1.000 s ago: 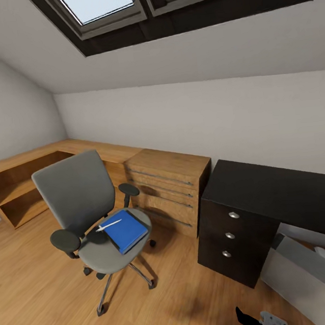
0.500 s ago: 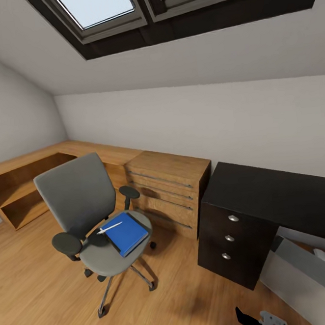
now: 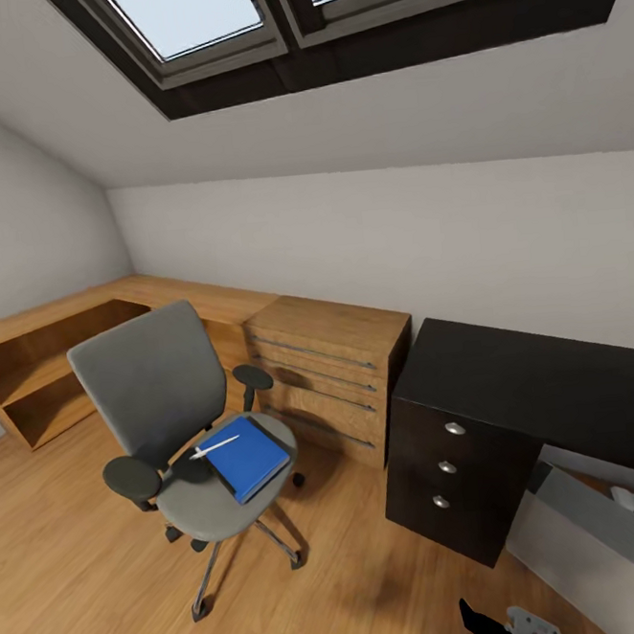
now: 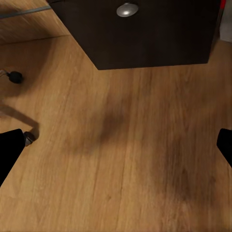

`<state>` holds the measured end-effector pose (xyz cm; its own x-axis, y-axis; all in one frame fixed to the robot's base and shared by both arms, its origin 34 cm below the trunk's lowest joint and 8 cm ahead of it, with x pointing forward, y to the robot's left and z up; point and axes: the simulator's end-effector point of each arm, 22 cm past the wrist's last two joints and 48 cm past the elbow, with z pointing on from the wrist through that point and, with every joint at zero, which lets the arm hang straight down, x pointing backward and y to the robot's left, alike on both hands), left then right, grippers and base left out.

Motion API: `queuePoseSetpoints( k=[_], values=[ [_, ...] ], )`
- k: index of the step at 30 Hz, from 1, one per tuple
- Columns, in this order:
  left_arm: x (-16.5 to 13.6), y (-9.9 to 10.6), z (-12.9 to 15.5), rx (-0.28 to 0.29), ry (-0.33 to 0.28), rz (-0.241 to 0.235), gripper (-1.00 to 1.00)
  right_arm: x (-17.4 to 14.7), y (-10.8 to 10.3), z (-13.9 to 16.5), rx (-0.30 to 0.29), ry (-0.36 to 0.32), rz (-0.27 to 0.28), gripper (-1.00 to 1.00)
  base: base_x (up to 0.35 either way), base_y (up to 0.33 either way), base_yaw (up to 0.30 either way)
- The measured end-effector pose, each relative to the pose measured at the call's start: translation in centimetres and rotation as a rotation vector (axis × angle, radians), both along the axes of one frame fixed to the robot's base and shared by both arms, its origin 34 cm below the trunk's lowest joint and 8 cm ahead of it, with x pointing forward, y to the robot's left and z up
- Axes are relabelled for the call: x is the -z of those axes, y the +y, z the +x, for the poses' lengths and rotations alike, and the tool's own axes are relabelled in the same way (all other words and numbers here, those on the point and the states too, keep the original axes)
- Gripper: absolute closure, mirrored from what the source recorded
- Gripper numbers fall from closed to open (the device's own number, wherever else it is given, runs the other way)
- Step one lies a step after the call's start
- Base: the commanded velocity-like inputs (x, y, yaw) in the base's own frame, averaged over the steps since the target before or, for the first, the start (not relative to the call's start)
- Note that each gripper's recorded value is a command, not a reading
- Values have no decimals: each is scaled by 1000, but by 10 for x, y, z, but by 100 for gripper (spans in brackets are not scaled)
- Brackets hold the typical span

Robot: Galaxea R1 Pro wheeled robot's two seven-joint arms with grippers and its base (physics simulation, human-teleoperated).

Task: In the bedroom, organize the workspace by keeping the computer under the desk, ensuring the monitor is on the desk, placing the keyboard on the desk next to the monitor, placing the mouse on the desk next to the keyboard, moving the folder from the swivel chair onto the desk next to the mouse, stacking the notebook on top of the folder with the pen on top of the notebook, and positioning the swivel chair next to the desk.

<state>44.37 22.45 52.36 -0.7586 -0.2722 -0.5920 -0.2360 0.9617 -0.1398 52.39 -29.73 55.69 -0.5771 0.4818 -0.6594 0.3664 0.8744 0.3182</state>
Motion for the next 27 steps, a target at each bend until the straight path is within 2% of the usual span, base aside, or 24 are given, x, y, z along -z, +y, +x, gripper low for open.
queuePoseSetpoints(
  k=[7, 12, 21, 27],
  values=[
    [-1, 0, 1, 0, -5, 1, -100, 0, 0, 0, -1, 0, 0, -100, 0, 0, 0],
    [-5, 4, 6, -5, -37, 11, -100, 0, 0, 0, -1, 1, -1, -100, -77, 0, 0],
    [-8, 6, 10, -7, -60, 18, -100, 1, 1, 0, -27, 4, -14, -100, -283, 2, 0],
    [-8, 6, 11, -7, -62, 19, -100, 6, -4, -6, 1, 38, -44, -100, -324, 66, 0]
  ],
)
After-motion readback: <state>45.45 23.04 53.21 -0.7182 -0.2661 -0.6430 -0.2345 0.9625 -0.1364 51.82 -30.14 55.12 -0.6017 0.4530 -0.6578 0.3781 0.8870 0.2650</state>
